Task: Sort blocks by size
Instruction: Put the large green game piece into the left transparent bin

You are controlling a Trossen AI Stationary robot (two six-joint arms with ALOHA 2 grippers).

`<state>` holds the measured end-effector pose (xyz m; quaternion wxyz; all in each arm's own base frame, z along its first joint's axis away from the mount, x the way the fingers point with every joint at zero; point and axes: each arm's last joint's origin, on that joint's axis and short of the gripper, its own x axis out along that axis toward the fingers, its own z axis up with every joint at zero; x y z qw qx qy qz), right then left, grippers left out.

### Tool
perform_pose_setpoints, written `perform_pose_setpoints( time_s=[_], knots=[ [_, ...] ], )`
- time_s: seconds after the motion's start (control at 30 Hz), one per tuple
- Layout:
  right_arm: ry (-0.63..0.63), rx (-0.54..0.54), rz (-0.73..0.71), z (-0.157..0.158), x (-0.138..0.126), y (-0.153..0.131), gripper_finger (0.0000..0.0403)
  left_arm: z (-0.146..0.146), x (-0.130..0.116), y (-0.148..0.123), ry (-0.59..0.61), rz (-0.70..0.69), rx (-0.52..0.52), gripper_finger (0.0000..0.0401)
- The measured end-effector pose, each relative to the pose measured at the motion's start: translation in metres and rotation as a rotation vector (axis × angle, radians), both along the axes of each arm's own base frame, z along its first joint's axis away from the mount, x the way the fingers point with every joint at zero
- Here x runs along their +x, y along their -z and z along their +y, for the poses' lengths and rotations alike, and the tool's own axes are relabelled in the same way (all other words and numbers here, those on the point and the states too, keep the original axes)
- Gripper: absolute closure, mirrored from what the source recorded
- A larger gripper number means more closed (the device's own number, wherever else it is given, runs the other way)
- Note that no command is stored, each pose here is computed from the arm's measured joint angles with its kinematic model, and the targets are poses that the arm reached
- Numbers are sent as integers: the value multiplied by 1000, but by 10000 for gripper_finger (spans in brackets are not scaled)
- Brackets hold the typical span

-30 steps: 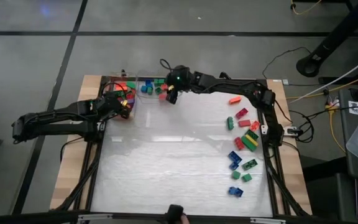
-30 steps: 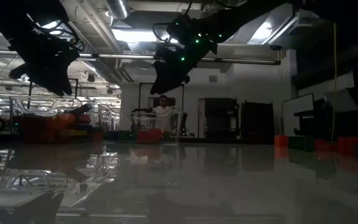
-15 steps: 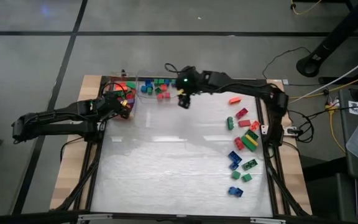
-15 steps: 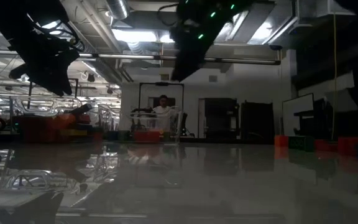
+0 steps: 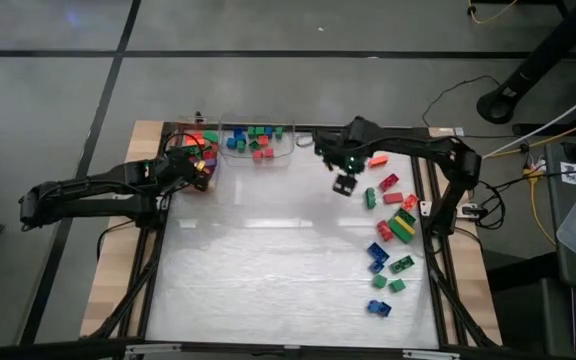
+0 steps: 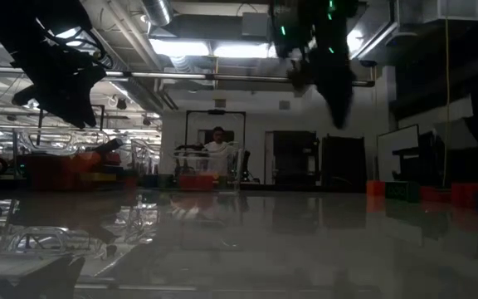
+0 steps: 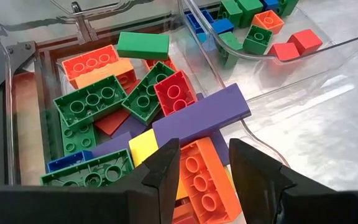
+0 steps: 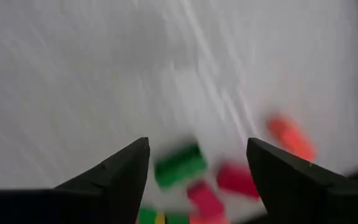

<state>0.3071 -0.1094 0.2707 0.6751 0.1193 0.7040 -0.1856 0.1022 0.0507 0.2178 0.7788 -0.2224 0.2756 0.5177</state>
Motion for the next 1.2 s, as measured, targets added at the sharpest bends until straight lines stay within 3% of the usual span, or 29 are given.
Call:
perform_pose_setpoints(
  time_s=[0.13,0.27,0.5,0.77,1.2],
  knots=[
    [28,75,140,6,-16,34,134,0,0,0,0,0,0,274],
    [134,102,203,11,-27,58,134,0,0,0,1,1,1,274],
    [364,65,238,13,-33,69,134,0,0,0,1,1,1,274],
    [387,11,159,10,-28,77,134,0,0,0,1,3,0,274],
    [425,60,250,19,-52,116,134,0,-1,0,2,10,-2,274]
  ],
)
